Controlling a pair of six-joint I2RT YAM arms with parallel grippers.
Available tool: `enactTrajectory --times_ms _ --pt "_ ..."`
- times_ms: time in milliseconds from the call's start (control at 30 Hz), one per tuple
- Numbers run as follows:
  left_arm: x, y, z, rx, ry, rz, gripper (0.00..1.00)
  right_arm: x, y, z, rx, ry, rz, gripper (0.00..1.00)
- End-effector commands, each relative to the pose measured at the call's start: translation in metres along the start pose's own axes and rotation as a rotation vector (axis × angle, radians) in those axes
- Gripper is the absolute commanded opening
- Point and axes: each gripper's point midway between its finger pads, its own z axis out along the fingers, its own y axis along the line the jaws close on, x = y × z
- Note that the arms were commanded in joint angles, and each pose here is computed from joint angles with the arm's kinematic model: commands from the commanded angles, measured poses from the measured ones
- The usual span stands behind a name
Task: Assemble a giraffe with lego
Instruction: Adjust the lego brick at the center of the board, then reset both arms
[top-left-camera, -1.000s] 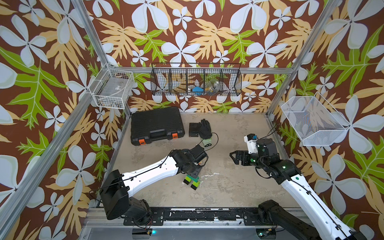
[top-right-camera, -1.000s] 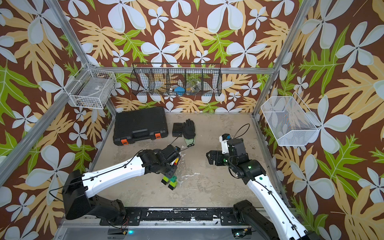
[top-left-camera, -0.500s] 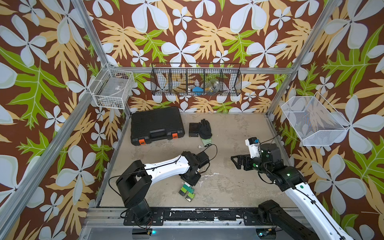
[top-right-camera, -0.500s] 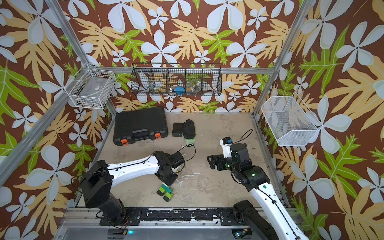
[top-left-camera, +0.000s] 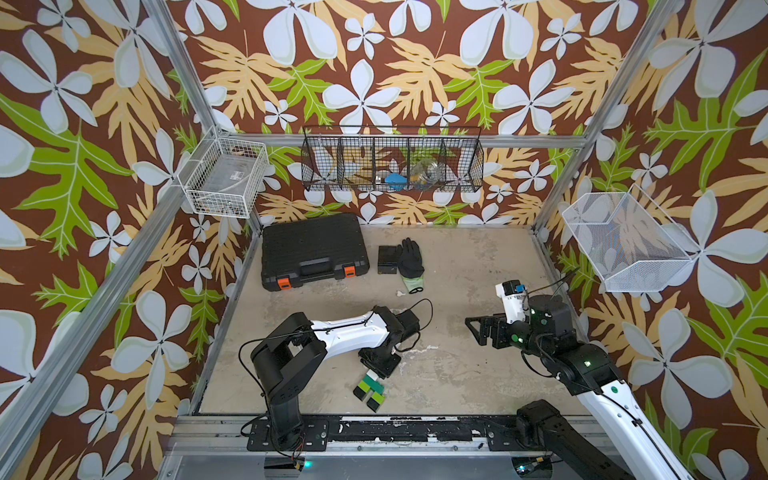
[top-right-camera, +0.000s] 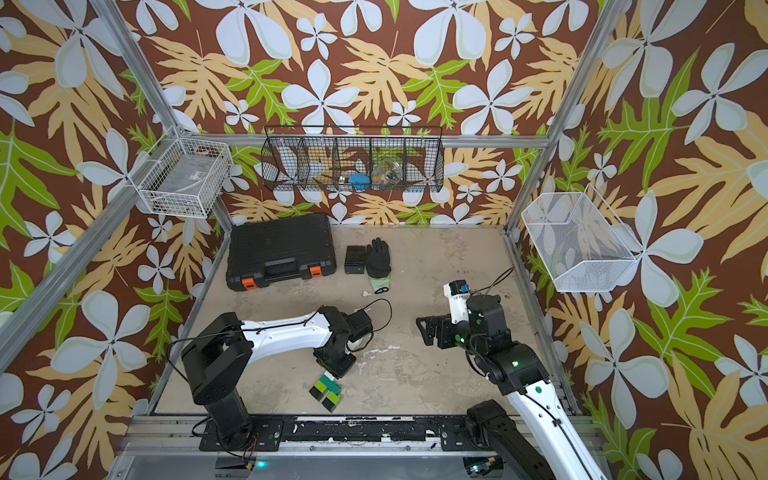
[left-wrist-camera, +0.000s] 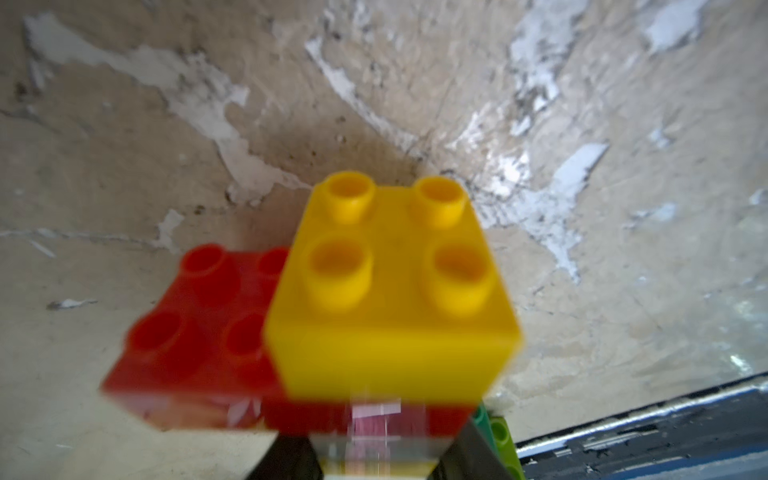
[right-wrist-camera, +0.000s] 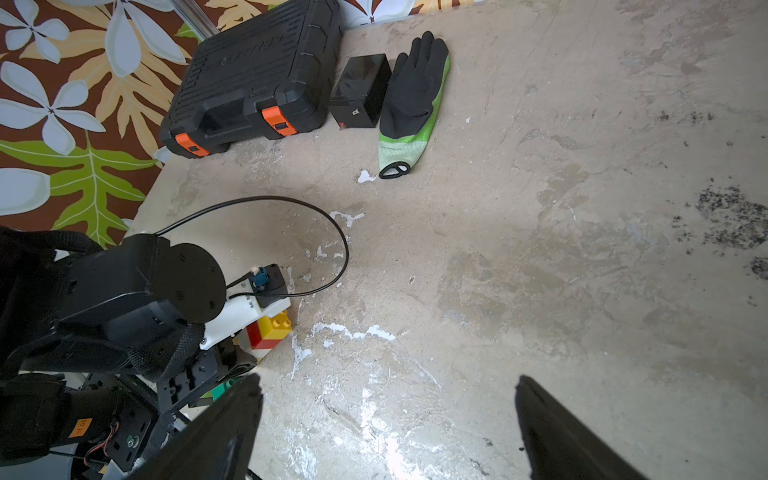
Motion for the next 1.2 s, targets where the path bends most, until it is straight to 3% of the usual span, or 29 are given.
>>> enactTrajectory --times_ms 0,100,167,467,600,800,867,1067,1167 --pt "-0.008 -0.002 -0.004 0.006 -0.023 -0.017 0.63 0.001 0.001 -0.005 0.0 -0.002 -0.01 0.97" --pt "-0.015 -0.002 -0.012 -0.001 -0.044 -0.025 0.91 0.002 0.0 -0.007 0.007 -0.005 -0.011 0.97" --pt "-0.017 -0.001 -0.019 -0.008 -0.056 -0.032 0.98 0.002 -0.001 -0.008 0.01 -0.007 -0.012 0.97" --pt "-0.003 0.014 -0.061 -0.02 -0.175 -0.128 0.95 0.0 0.0 0.0 0.001 -0.007 -0.01 0.97" --pt "0.013 0.013 -0.075 0.061 -0.256 -0.209 0.9 0.0 0.003 0.01 -0.024 0.028 -0.018 0.97" --pt "0.01 0.013 -0.109 0.208 -0.508 -0.339 0.9 -0.005 -0.002 0.018 -0.002 0.023 -0.052 0.97" --pt "0.005 0.02 -0.125 0.223 -0.617 -0.382 0.95 -0.008 -0.007 0.023 0.029 0.01 -0.074 0.98" --pt "0.0 0.058 -0.158 0.149 -0.823 -0.514 1.0 -0.033 -0.043 0.027 0.246 -0.06 -0.077 1.0" --pt "-0.004 0.086 -0.175 0.113 -0.928 -0.603 1.0 -0.05 -0.051 0.021 0.296 -0.176 -0.111 1.0"
